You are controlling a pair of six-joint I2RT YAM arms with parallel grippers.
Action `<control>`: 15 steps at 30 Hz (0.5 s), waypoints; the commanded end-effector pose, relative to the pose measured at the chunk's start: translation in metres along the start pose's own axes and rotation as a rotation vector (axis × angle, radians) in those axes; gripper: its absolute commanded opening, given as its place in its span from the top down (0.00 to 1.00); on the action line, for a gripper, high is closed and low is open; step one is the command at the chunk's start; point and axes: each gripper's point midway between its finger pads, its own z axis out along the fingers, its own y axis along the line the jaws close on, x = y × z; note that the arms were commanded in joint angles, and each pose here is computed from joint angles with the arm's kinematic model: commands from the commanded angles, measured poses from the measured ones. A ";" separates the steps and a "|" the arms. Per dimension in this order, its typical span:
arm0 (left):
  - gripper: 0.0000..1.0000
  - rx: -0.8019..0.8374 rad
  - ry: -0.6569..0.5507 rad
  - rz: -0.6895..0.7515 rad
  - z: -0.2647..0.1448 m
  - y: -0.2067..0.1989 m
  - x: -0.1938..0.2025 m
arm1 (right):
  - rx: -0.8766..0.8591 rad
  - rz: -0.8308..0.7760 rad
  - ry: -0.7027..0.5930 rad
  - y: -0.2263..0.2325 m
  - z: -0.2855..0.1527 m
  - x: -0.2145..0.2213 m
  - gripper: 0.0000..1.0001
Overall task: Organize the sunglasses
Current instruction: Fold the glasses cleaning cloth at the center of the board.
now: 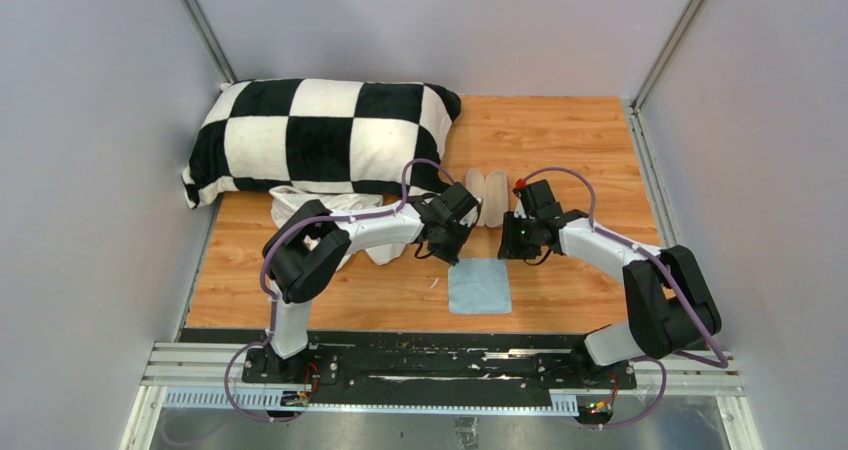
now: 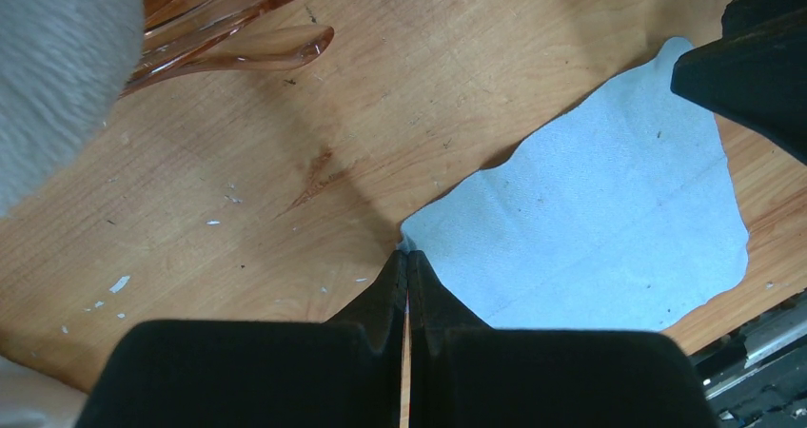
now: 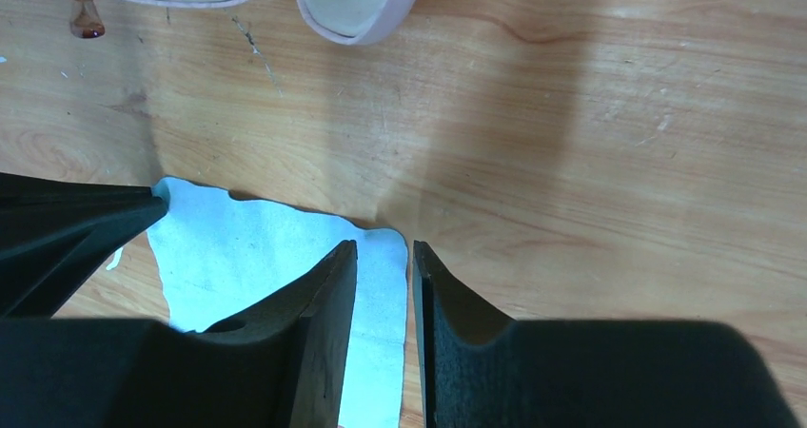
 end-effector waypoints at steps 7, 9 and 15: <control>1.00 0.020 -0.005 -0.004 -0.005 -0.002 -0.001 | 0.014 -0.035 0.076 0.000 0.013 0.020 0.74; 1.00 0.020 -0.005 -0.004 -0.004 -0.002 -0.001 | 0.018 -0.031 0.080 -0.001 0.015 0.021 0.75; 1.00 0.025 -0.008 -0.005 -0.004 -0.002 -0.001 | 0.034 -0.028 0.071 -0.004 0.013 0.020 0.82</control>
